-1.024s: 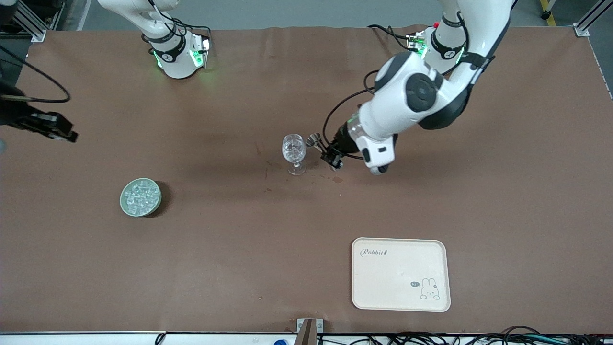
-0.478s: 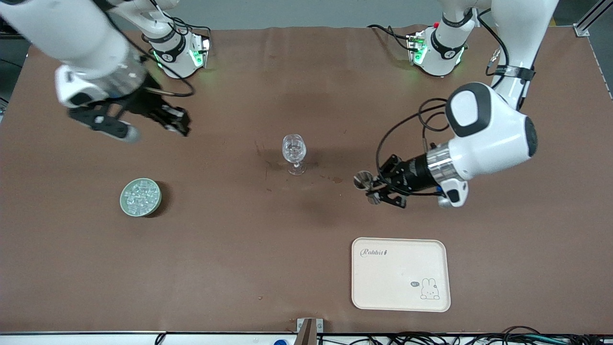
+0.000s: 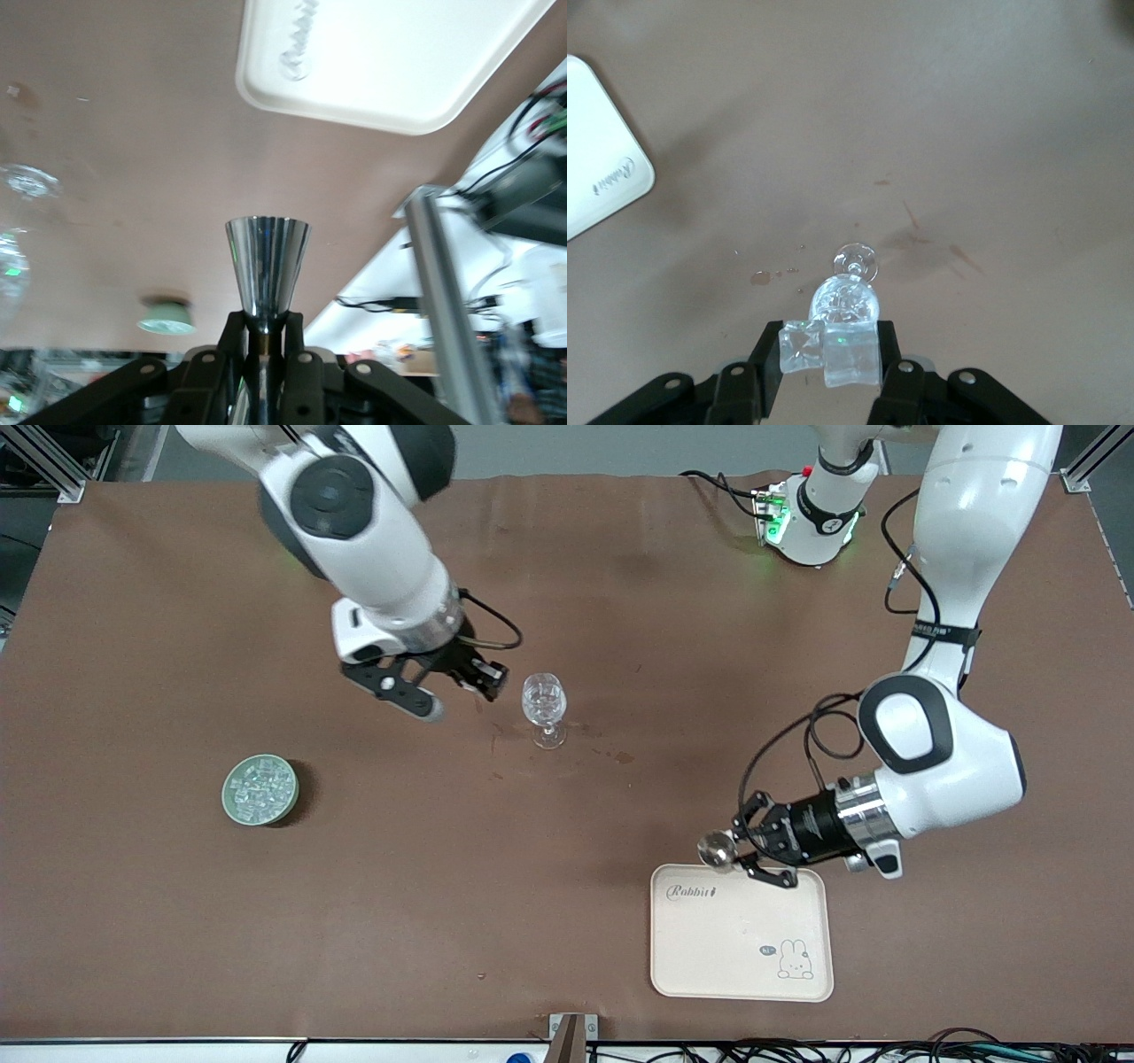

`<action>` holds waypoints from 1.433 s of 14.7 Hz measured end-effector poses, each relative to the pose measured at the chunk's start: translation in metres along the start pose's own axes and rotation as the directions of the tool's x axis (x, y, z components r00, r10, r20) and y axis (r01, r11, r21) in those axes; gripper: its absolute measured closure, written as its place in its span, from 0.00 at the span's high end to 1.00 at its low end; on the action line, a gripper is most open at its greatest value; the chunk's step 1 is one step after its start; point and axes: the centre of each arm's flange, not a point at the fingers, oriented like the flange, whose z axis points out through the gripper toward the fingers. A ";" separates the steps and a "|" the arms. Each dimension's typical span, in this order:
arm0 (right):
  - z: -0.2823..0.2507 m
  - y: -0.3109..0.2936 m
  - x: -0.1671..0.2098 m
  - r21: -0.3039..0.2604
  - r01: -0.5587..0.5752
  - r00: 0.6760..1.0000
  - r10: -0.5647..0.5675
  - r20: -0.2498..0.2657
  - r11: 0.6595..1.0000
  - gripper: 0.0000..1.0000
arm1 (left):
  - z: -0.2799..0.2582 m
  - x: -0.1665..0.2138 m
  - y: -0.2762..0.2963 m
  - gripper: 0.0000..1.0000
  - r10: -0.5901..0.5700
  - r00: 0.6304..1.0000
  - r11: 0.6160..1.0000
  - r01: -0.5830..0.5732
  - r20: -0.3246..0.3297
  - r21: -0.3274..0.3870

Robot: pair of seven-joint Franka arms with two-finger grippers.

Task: Pour wine and add ice with both arms
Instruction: 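Open the right gripper above the glass while the left gripper places the jigger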

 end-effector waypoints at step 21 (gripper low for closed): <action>0.141 -0.027 -0.063 -0.132 0.026 0.999 -0.022 0.029 0.991 0.46 | 0.068 0.206 0.031 0.22 -0.020 0.962 0.962 0.092 0.271 -0.256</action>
